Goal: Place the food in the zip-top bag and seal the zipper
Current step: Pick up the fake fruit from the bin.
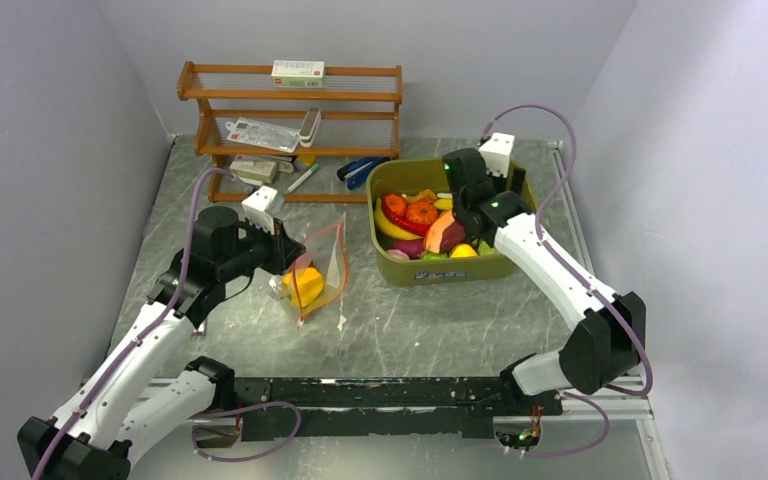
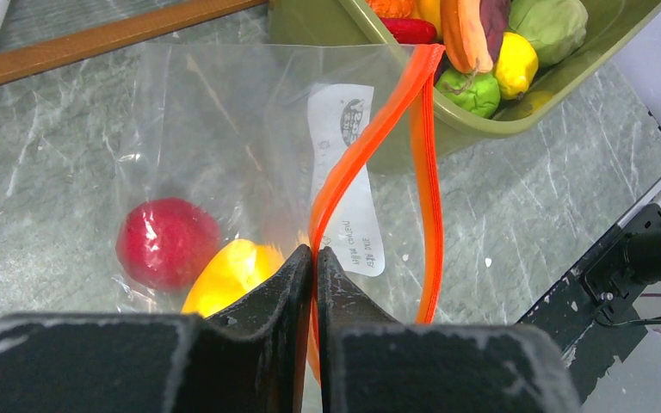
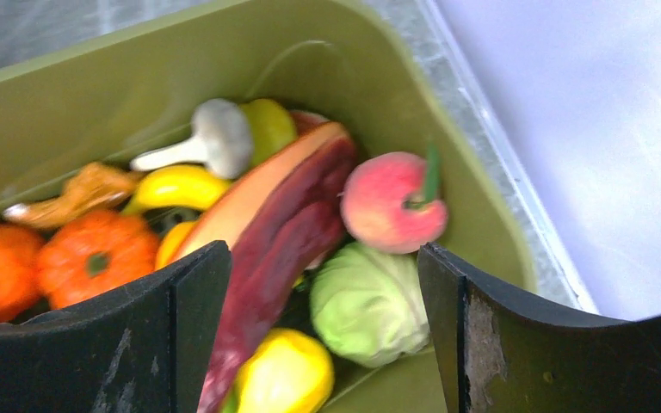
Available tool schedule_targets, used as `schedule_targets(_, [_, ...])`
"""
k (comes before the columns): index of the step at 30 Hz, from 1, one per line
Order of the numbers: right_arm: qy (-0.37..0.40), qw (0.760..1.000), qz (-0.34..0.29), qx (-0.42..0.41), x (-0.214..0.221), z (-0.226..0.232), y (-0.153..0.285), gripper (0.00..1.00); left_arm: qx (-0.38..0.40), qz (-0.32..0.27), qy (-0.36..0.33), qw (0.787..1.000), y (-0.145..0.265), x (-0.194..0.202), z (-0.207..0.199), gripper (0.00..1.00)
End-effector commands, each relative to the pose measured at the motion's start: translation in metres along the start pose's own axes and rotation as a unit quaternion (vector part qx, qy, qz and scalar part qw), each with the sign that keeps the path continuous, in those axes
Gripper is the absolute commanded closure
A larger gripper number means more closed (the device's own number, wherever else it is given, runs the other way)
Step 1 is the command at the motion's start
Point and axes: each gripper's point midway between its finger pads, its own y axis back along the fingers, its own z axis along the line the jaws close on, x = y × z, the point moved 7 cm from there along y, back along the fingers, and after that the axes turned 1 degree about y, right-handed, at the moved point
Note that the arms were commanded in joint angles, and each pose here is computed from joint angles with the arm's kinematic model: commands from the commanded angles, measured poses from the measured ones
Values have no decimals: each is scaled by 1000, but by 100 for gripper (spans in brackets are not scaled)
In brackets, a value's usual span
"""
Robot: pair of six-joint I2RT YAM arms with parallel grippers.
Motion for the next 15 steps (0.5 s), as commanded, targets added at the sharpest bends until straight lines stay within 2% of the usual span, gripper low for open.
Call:
schedule_targets(1, [2, 998, 1, 61, 1, -25, -25, 19, 14, -16, -12, 1000, 3, -4, -2, 93])
schedule_targets(7, [-8, 996, 29, 86, 15, -38, -55, 16, 9, -20, -12, 1000, 4, -5, -2, 93])
schedule_targets(15, [-17, 996, 66, 56, 43, -45, -85, 12, 0, -18, -13, 1000, 5, -3, 0, 93])
